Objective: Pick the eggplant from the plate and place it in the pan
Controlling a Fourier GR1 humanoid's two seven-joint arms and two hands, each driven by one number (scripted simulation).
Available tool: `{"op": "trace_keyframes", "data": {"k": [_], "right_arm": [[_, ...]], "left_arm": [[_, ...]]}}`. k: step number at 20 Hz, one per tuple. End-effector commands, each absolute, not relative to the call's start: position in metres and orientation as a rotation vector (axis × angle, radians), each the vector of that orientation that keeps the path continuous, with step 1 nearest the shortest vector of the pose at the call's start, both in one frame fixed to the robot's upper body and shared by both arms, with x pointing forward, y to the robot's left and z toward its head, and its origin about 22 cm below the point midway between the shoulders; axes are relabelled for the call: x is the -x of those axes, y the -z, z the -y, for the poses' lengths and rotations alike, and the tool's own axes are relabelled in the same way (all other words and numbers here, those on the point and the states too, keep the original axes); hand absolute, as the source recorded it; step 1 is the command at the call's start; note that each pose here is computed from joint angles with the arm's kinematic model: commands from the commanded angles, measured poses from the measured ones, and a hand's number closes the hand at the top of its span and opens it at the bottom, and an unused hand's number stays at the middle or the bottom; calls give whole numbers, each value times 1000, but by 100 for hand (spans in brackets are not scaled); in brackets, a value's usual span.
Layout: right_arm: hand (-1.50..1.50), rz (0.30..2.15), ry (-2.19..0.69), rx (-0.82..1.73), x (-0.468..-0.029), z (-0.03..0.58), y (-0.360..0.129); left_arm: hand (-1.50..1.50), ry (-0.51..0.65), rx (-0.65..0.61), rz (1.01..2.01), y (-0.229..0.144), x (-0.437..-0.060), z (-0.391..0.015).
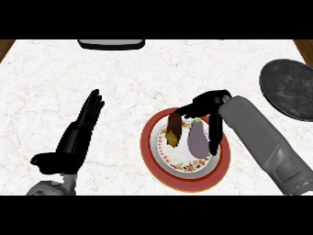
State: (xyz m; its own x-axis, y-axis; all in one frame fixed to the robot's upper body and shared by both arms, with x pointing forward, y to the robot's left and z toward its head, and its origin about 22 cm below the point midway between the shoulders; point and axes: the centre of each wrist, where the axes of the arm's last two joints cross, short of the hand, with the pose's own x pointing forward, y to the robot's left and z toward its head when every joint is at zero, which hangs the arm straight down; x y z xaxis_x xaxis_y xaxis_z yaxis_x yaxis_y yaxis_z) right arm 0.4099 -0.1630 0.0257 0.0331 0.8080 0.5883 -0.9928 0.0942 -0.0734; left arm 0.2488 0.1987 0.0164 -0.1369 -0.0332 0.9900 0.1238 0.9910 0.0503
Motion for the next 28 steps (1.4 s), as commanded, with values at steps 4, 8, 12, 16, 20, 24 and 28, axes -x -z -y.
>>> {"op": "trace_keyframes", "data": {"k": [4, 8, 12, 16, 20, 24, 28], "right_arm": [[-150, 552, -1384, -429, -398, 160, 2], [-150, 542, -1401, -432, -391, 163, 7], [-150, 511, -1409, -426, -387, 156, 20], [-150, 465, -1430, -428, -379, 151, 30], [150, 500, -1555, -514, -381, 153, 14], [150, 530, -1608, -472, -367, 150, 28], [150, 568, -1597, -452, -361, 148, 32]], "left_arm": [[0, 130, 68, 1696, 1, -241, -201], [0, 136, 66, 1686, -26, -256, -201], [0, 139, 69, 1686, -5, -245, -209], [0, 126, 83, 1690, -9, -237, -196], [0, 143, 87, 1696, -13, -240, -197], [0, 141, 65, 1705, -10, -251, -198], [0, 139, 70, 1697, -9, -254, -196]]}}
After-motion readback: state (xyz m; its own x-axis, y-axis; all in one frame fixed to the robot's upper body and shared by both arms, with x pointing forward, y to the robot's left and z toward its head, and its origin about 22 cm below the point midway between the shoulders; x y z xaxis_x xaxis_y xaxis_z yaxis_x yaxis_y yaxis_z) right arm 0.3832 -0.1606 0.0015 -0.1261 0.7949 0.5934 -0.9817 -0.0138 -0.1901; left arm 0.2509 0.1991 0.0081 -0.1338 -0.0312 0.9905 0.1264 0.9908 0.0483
